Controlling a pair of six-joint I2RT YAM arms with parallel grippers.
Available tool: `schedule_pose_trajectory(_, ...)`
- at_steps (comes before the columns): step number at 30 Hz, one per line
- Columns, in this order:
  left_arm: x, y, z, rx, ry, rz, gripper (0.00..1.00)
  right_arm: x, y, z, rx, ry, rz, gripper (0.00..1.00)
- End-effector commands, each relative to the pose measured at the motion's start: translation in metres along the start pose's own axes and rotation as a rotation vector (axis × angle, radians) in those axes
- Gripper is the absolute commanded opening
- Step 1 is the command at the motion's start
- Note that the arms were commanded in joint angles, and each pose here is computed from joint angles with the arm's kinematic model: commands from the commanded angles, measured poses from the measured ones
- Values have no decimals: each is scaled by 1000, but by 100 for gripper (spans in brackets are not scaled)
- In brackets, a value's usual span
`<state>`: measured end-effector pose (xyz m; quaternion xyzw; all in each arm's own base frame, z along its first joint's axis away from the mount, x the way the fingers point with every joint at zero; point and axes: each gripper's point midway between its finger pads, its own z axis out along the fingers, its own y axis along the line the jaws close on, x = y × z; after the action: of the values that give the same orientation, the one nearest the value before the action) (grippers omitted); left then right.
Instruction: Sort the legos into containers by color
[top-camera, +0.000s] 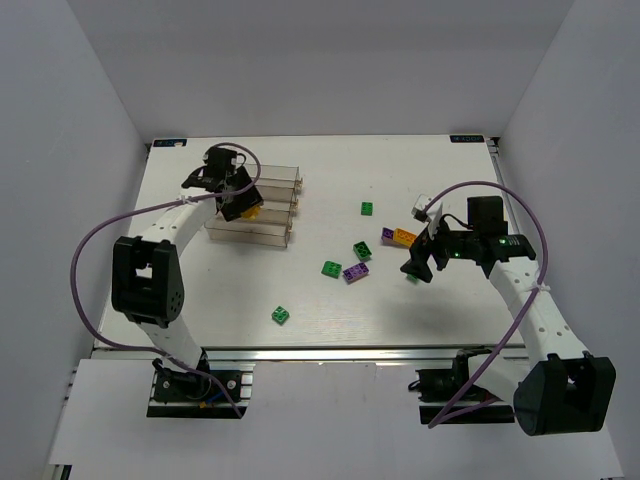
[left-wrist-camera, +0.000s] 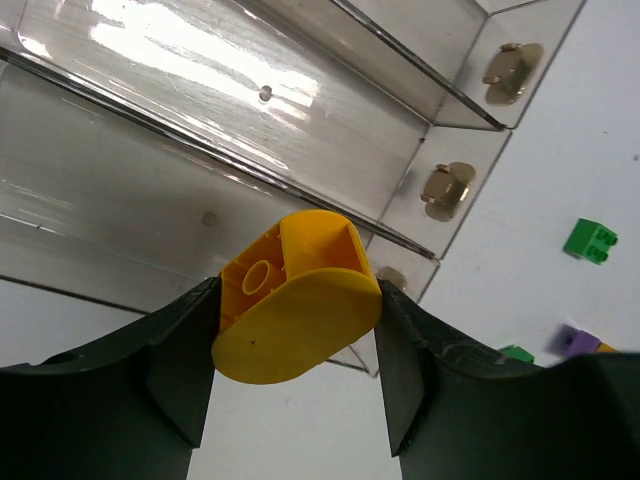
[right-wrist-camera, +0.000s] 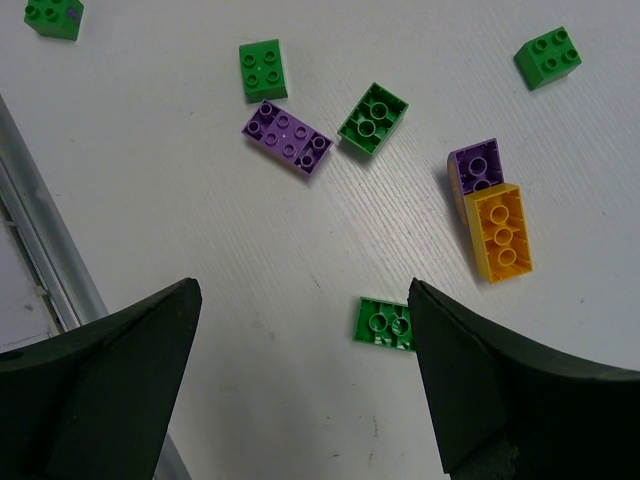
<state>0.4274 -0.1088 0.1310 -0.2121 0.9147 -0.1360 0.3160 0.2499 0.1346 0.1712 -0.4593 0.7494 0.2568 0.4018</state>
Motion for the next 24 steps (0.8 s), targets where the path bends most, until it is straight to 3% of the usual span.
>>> schedule_pose_trajectory(1,-26,-11,-9,15,-72,-6,39,-6,3,-1,1,-34,-24,89)
schedule_pose_trajectory(5,-23,-5,-3,-8,-60,14,67,-7,3,2,-8,-41,-8,89)
schedule_pose_trajectory(7,-20,-2,0,-19,-53,22,76,-6,-2,4,9,-36,2,89)
schedule_pose_trajectory(11,-22,-1,2,-23,-55,31,85,-3,-20,11,76,-14,64,89)
schedule_pose_trajectory(19,-29,-9,-14,8,-73,46,85,25,-75,24,268,134,156,89)
schedule_pose_trajectory(24,-26,-26,-64,155,-122,60,78,38,-103,40,222,223,47,89)
